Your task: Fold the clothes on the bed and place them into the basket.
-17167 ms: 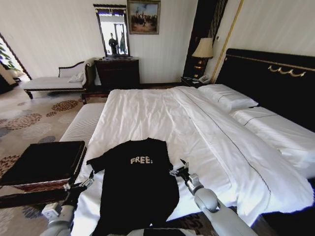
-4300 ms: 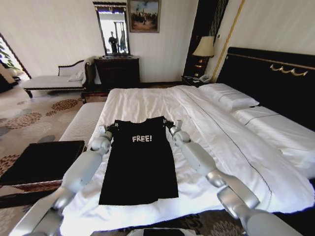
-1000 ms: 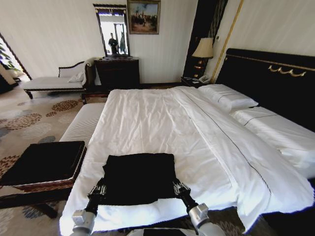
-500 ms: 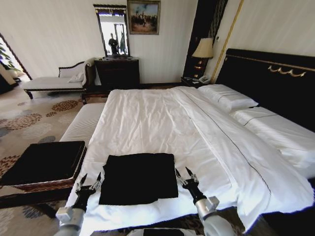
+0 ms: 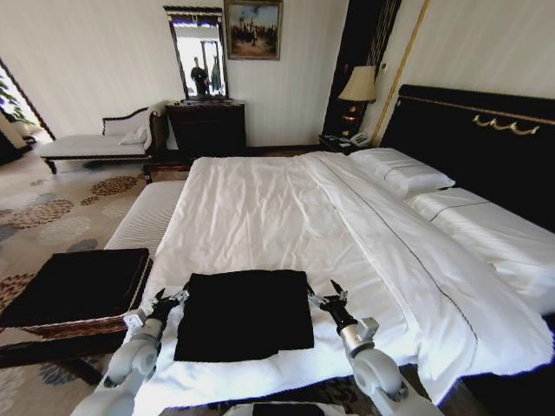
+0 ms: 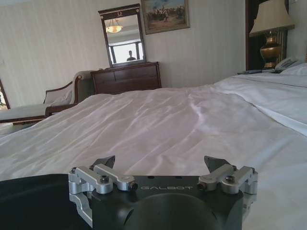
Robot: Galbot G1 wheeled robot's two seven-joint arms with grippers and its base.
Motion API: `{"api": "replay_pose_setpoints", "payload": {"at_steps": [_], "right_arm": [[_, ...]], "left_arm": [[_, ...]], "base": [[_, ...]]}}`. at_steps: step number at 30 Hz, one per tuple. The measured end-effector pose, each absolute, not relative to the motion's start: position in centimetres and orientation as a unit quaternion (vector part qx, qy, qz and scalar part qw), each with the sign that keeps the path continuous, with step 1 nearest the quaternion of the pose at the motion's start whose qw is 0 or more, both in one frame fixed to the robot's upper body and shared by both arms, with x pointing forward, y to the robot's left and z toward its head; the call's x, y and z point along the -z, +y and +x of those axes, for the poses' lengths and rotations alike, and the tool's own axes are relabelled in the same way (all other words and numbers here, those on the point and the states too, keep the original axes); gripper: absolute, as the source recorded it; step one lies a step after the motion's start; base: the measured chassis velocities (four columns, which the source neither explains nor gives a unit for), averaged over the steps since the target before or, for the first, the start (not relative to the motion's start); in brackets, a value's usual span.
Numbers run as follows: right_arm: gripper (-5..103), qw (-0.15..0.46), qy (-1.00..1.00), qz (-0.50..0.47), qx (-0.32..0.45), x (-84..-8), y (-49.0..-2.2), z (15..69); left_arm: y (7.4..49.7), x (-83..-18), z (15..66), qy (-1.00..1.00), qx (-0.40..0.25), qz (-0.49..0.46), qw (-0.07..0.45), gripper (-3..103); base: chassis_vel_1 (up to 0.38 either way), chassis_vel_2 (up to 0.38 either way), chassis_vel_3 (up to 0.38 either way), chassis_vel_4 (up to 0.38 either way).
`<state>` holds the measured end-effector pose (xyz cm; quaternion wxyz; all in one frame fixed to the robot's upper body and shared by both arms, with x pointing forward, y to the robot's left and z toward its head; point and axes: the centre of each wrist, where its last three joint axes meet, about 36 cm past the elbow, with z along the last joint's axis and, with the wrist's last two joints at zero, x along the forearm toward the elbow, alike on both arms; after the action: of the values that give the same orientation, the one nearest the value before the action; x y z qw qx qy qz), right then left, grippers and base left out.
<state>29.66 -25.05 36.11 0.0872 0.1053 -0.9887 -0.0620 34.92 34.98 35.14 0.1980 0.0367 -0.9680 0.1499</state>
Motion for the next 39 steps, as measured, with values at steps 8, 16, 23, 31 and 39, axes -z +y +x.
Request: {"api": "replay_pose_setpoints", "payload": {"at_steps": [8,16,23,31,39], "right_arm": [[100,0.089,-0.989,0.107,0.055,-36.1,-25.5,29.6],[100,0.089,-0.989,0.106,0.053,-36.4,-25.5,29.6],[100,0.087,-0.989,0.104,0.054,-36.7,-25.5,29.9],[100,0.091,-0.99,0.097,0.055,-36.9,-25.5,30.1],[100,0.098,-0.989,0.095,0.055,-36.9,-25.4,30.0]], "left_arm": [[36.0,-34.5,39.3,-0.966,-0.16,0.02,0.202,99],[35.3,-34.9,42.0,-0.962,-0.173,-0.003,0.21,97],[34.9,-34.1,41.8,-0.959,-0.169,0.0,0.227,88],[34.9,-33.4,41.7,-0.96,-0.163,0.012,0.227,61],[34.2,-32.8,41.4,-0.962,-0.154,0.006,0.227,28]], "base": [[0.0,0.0,0.0,0.0],[0.0,0.0,0.0,0.0],[0.0,0.0,0.0,0.0],[0.0,0.0,0.0,0.0],[0.0,0.0,0.0,0.0]]}}
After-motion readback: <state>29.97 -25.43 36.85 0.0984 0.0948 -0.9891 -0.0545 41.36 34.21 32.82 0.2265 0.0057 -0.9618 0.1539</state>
